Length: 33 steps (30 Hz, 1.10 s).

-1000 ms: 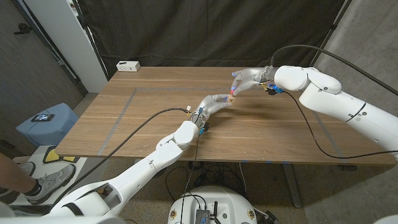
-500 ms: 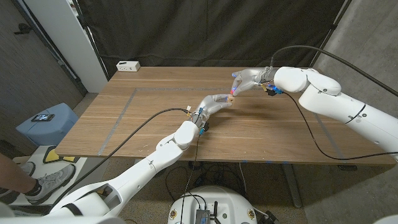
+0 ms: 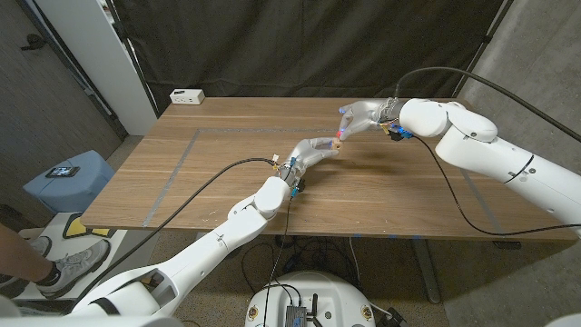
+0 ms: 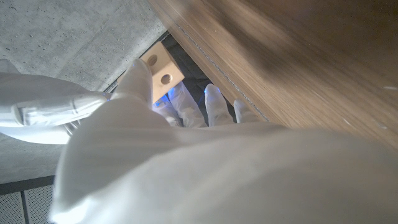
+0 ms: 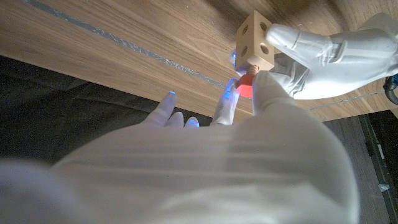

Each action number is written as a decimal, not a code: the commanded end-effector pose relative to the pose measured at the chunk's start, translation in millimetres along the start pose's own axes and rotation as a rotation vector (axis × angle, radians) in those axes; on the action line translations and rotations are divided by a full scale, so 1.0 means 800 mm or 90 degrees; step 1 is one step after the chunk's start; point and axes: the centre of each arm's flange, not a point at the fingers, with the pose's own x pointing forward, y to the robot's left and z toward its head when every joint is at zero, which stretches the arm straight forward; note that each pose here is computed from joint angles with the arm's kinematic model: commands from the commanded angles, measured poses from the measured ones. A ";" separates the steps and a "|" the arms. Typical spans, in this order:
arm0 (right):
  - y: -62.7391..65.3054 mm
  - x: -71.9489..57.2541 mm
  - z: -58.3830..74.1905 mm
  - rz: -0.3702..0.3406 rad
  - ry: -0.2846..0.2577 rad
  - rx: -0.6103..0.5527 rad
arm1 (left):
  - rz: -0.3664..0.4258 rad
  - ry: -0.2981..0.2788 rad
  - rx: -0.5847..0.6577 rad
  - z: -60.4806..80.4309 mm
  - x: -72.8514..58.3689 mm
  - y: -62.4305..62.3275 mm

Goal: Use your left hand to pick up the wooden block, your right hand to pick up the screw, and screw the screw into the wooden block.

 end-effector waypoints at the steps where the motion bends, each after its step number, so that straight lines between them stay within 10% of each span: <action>1: 0.005 -0.001 0.004 -0.009 0.014 -0.020 | 0.001 0.001 0.000 -0.001 -0.001 0.000; 33: 0.013 -0.004 0.016 -0.039 0.023 -0.037 | 0.001 -0.003 -0.001 -0.001 -0.003 0.000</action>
